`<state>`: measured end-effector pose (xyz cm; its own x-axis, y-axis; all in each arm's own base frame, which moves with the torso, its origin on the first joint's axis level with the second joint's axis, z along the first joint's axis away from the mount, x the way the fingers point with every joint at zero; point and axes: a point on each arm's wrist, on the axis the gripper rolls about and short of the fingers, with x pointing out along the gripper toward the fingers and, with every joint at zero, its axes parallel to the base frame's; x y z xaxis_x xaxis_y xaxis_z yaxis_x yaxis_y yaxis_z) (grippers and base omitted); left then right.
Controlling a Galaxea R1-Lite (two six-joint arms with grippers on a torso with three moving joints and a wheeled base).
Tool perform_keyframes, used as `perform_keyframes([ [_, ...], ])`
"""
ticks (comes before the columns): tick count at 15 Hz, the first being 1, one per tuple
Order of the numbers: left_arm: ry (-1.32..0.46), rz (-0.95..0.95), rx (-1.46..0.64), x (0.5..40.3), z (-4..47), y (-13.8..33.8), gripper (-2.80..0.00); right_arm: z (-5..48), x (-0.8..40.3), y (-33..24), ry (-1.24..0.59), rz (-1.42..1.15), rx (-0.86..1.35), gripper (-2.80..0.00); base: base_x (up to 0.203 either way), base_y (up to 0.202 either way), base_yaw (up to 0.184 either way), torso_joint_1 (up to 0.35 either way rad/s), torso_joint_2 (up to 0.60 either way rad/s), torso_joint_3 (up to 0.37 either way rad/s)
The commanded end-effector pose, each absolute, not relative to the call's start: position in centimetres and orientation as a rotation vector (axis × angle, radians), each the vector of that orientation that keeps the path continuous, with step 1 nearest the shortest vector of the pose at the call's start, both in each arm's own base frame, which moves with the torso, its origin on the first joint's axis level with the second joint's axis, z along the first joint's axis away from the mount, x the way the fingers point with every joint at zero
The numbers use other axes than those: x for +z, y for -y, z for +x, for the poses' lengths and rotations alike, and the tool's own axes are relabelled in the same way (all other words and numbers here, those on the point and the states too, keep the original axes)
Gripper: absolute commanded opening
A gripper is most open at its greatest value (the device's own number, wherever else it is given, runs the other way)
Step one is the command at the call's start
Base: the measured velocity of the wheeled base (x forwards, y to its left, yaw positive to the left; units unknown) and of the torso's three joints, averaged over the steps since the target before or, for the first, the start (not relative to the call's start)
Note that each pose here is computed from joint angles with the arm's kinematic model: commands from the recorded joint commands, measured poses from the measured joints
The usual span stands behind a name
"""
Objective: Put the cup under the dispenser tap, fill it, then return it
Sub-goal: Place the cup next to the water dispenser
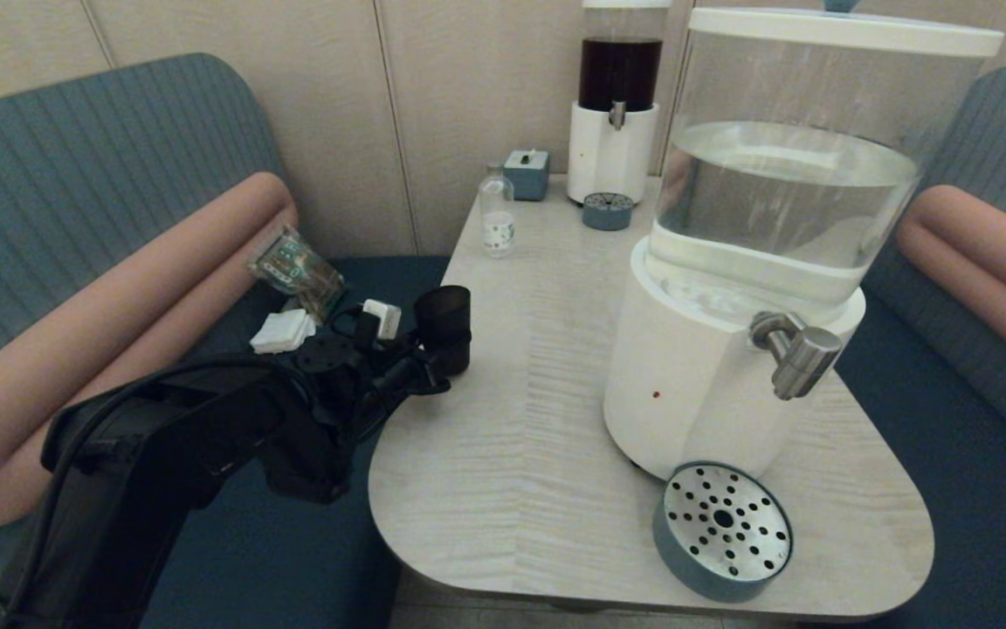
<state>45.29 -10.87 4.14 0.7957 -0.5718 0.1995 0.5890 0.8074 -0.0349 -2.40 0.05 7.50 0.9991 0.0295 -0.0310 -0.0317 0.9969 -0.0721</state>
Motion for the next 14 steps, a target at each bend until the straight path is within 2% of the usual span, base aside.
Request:
perform_keyframes([
  [1,0.180,-0.098,-0.628,3.68,45.32,10.93,-2.80,-2.43,7.49,-0.05,-0.026,-0.073,0.032,-2.80,0.000,0.000,0.000,0.000,0.00,0.000],
  [14,0.186,-0.098,-0.628,4.04,45.25,10.91,-2.80,-2.43,7.49,-0.05,-0.026,-0.073,0.032,-2.80,0.000,0.000,0.000,0.000,0.00,0.000],
])
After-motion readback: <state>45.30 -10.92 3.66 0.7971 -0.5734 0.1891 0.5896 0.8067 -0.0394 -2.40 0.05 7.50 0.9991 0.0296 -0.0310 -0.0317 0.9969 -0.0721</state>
